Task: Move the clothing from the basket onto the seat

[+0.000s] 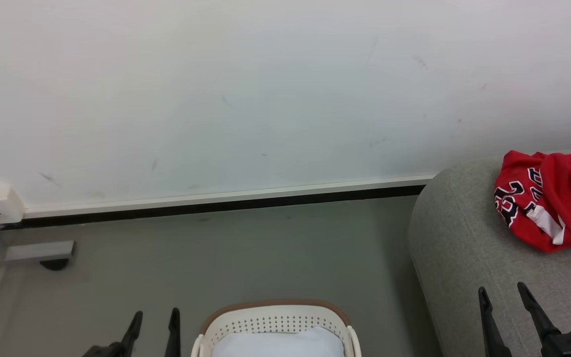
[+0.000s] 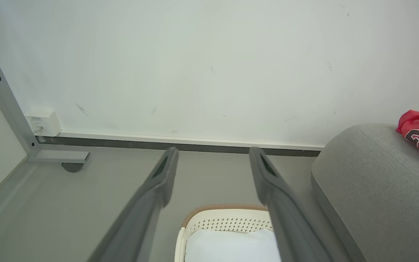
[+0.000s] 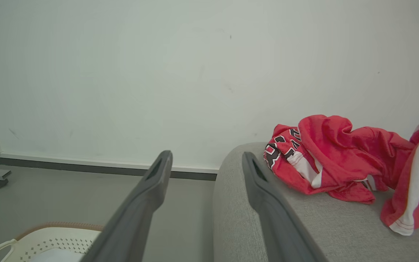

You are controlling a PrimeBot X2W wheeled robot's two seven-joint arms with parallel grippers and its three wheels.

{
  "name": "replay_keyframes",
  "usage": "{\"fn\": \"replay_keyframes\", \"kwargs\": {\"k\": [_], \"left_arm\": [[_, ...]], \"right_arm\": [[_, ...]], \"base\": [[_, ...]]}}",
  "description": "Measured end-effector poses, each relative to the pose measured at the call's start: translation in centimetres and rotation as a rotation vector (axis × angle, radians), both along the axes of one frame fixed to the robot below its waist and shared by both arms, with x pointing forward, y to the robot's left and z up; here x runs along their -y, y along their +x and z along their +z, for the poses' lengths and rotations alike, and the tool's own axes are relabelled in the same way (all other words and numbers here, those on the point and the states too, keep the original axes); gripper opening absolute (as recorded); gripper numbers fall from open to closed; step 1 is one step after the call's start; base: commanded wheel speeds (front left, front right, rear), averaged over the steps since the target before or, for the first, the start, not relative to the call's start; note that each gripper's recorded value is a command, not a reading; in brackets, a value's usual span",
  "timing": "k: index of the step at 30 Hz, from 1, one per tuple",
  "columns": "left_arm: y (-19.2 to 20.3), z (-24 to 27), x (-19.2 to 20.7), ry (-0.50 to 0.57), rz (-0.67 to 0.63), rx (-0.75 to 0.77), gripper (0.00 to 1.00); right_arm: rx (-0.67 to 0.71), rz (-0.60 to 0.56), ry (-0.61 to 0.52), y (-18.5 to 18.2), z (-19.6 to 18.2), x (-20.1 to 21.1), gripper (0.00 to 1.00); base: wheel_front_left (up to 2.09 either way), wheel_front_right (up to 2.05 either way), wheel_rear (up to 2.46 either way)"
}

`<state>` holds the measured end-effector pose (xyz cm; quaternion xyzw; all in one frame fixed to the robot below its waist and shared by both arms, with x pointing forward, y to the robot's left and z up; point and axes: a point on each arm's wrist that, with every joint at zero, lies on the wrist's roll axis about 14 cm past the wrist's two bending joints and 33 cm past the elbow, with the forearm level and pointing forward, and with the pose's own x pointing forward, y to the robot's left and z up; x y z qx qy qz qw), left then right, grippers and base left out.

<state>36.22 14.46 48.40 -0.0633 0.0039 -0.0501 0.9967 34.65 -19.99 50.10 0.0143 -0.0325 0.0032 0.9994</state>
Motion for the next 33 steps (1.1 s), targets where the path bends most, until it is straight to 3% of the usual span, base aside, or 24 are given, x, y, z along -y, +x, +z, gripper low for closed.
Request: {"fn": "replay_keyframes", "kwargs": {"k": [14, 15, 21, 33], "left_arm": [[-0.2, -0.2, -0.5, -0.002, 0.015, -0.002, 1.00], [-0.2, -0.2, -0.5, -0.006, 0.014, -0.001, 0.00], [-1.2, -2.5, -0.4, -0.011, 0.017, -0.076, 0.00], [-1.0, -3.1, -1.6, -0.221, 0.080, -0.146, 0.00]], "right_arm": [[-0.010, 0.046, 0.005, 0.4, -0.3, -1.5, 1.00], [-0.010, 0.048, 0.005, 0.4, -0.3, -1.6, 0.00], [-0.094, 0.043, 0.025, -0.7, -3.0, -1.8, 0.00], [-0.129, -0.016, 0.257, -0.6, -3.5, -0.8, 0.00]], "base": [[0.00, 0.00, 0.00], [0.00, 0.00, 0.00], [0.00, 0.00, 0.00], [0.00, 0.00, 0.00]]}}
